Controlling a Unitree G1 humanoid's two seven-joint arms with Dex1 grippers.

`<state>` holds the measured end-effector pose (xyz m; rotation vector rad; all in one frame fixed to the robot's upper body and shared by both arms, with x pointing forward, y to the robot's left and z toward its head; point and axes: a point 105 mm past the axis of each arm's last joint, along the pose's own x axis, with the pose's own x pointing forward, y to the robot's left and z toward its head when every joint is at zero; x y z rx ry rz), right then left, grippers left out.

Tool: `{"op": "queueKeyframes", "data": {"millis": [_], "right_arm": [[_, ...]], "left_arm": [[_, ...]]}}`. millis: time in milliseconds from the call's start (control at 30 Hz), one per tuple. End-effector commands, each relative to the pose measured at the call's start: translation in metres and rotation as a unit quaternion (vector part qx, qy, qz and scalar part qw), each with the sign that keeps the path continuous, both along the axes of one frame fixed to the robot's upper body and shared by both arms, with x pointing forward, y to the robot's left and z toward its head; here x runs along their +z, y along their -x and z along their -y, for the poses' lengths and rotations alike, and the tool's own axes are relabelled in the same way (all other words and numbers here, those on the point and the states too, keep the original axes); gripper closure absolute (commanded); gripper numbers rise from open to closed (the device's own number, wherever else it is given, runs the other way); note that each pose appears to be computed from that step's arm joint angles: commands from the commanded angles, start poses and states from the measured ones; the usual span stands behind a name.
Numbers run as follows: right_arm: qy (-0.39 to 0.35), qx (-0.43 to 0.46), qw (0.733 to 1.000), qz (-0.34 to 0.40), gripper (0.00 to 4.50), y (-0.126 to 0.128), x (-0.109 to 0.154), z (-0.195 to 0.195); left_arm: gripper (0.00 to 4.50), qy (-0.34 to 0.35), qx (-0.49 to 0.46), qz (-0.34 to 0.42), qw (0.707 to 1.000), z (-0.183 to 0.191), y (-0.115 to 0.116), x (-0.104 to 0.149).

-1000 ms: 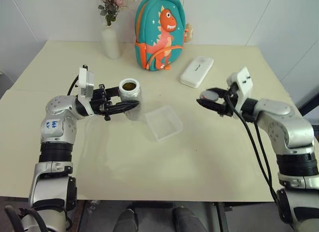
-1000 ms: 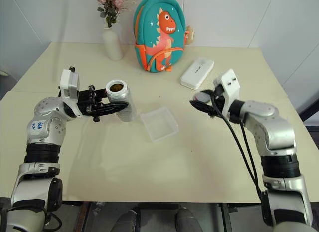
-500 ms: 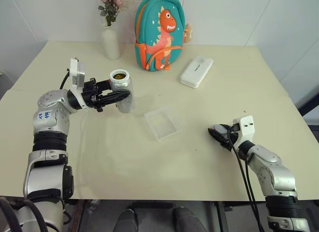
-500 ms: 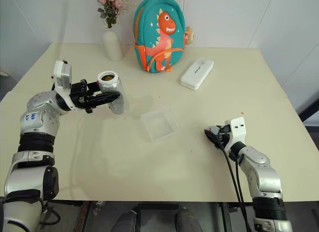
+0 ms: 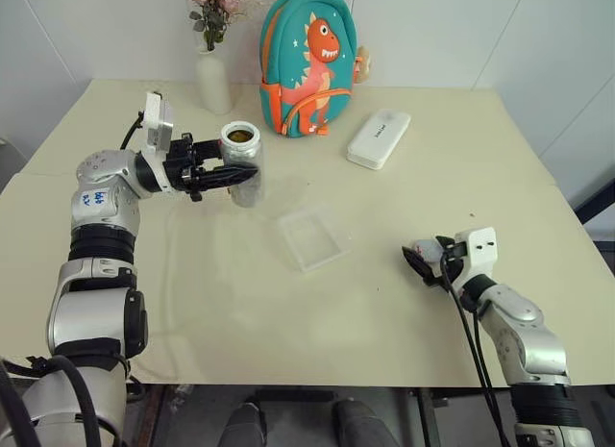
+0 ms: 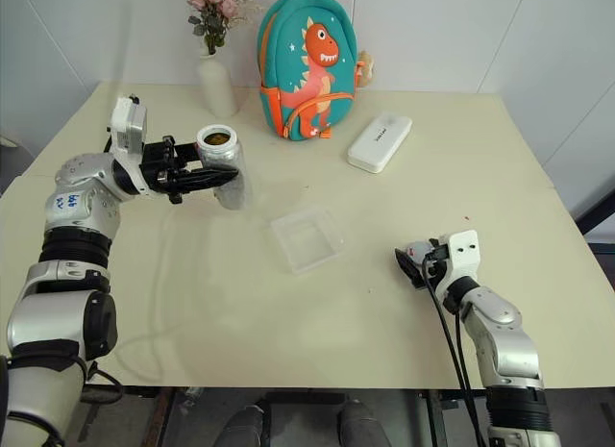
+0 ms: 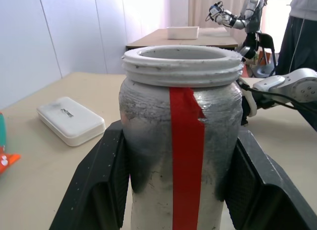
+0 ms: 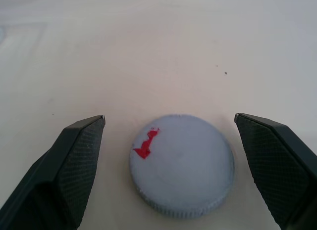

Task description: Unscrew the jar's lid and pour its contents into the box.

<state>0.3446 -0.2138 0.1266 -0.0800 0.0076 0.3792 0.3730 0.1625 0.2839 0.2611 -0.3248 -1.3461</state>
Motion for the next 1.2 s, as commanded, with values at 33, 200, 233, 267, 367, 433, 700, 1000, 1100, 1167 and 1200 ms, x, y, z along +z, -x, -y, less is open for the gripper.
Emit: {"op": "queueKeyframes", "data": {"millis": [33,200,233,267,367,433,700,1000,1100,1167,1200], "right_arm": [[0.015,0.039,0.997,0.069,0.04,0.013,0.034,-0.002],[0.025,0.118,0.987,0.109,0.04,0.038,0.055,-0.011],[0.025,0.134,0.984,0.112,0.04,0.042,0.057,-0.013],[0.021,0.162,0.980,0.111,0.04,0.051,0.060,-0.017],[-0.009,0.241,0.966,0.095,0.04,0.080,0.073,-0.029],[-0.025,0.255,0.962,0.097,0.04,0.087,0.081,-0.031],[-0.033,0.250,0.964,0.084,0.04,0.100,0.084,-0.025],[-0.022,0.226,0.970,0.089,0.04,0.090,0.086,-0.023],[-0.018,0.229,0.969,0.090,0.04,0.086,0.088,-0.023],[-0.014,0.230,0.969,0.089,0.04,0.084,0.089,-0.023],[-0.013,0.231,0.969,0.088,0.04,0.083,0.089,-0.023]], "left_arm": [[2.32,-0.013,0.004,0.050,0.999,0.006,-0.002,0.015],[2.32,-0.049,0.008,0.104,0.993,0.019,-0.007,0.017],[2.32,-0.058,0.006,0.113,0.992,0.021,-0.007,0.016],[2.32,-0.069,0.010,0.124,0.990,0.025,-0.009,0.015],[2.32,-0.140,0.011,0.178,0.974,0.041,-0.013,0.003],[2.32,-0.170,0.016,0.206,0.964,0.049,-0.015,-0.001],[2.32,-0.265,0.007,0.368,0.891,0.091,-0.015,-0.005],[2.32,-0.370,-0.004,0.664,0.650,0.133,-0.023,-0.018],[2.32,-0.362,-0.038,0.761,0.538,0.141,-0.029,-0.026],[2.32,-0.337,-0.058,0.796,0.500,0.145,-0.028,-0.029],[2.32,-0.320,-0.067,0.806,0.494,0.148,-0.025,-0.029]]}}
